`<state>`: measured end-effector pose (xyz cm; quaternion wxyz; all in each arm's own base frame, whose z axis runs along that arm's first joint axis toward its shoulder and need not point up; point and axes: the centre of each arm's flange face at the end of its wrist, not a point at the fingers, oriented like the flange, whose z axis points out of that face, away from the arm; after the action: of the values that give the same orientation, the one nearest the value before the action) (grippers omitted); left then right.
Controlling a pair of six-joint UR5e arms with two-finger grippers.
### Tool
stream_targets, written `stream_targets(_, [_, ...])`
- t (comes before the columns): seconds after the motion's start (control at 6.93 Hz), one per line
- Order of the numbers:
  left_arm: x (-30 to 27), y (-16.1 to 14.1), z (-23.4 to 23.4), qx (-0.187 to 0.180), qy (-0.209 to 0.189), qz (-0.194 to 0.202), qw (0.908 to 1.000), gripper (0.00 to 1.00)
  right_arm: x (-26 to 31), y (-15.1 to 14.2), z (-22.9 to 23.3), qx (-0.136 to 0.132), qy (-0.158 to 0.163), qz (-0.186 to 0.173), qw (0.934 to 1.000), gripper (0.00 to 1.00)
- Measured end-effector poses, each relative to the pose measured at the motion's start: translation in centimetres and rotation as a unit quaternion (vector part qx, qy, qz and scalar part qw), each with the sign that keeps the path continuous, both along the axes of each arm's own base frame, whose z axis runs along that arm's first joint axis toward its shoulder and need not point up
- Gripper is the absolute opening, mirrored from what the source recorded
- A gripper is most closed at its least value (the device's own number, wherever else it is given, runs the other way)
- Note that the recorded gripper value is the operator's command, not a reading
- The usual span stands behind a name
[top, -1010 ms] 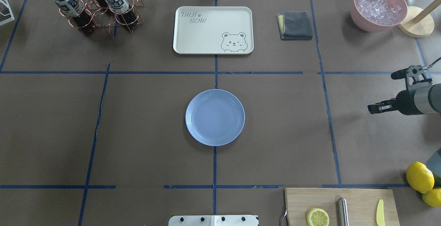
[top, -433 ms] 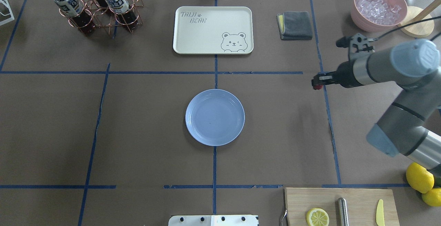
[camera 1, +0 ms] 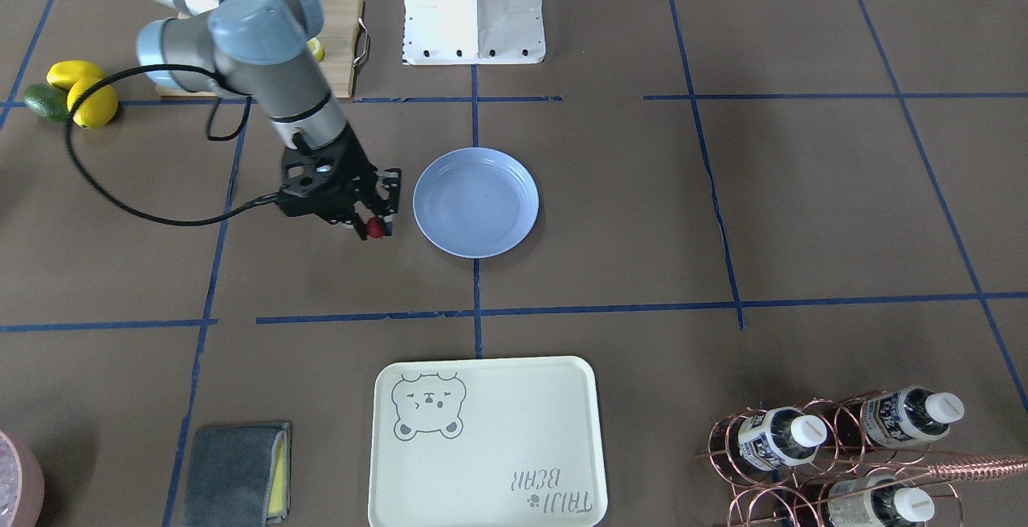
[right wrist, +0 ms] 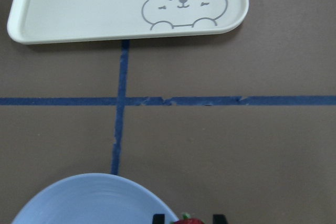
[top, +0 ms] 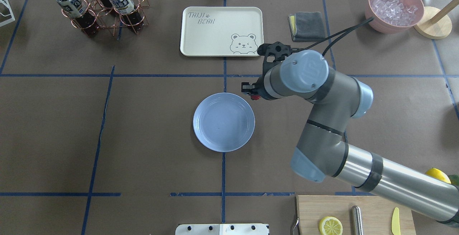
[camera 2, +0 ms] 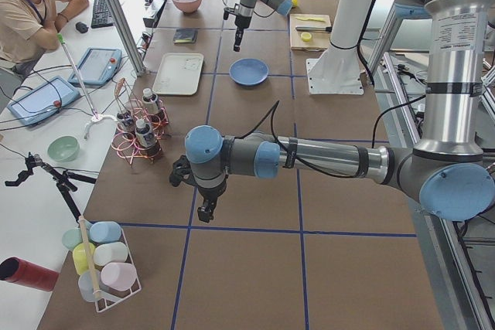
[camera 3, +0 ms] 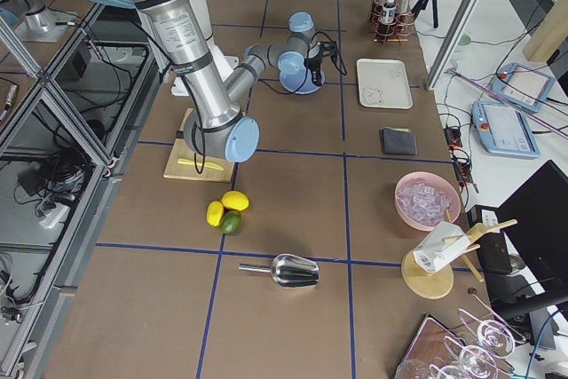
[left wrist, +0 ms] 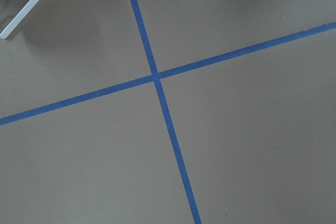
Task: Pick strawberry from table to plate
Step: 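Carry the held strawberry with the right gripper over the blue plate, then lower the strawberry onto the plate and open the right gripper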
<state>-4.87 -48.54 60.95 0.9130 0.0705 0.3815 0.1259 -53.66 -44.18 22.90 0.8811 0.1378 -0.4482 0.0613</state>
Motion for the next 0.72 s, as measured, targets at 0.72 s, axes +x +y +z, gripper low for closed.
stream_targets(0.72, [0.0, 0.0, -0.2, 0.002, 0.0, 0.0, 1.0, 1.0, -9.8, 5.2, -1.5, -0.002, 0.035, 0.016, 0.9992, 0.0])
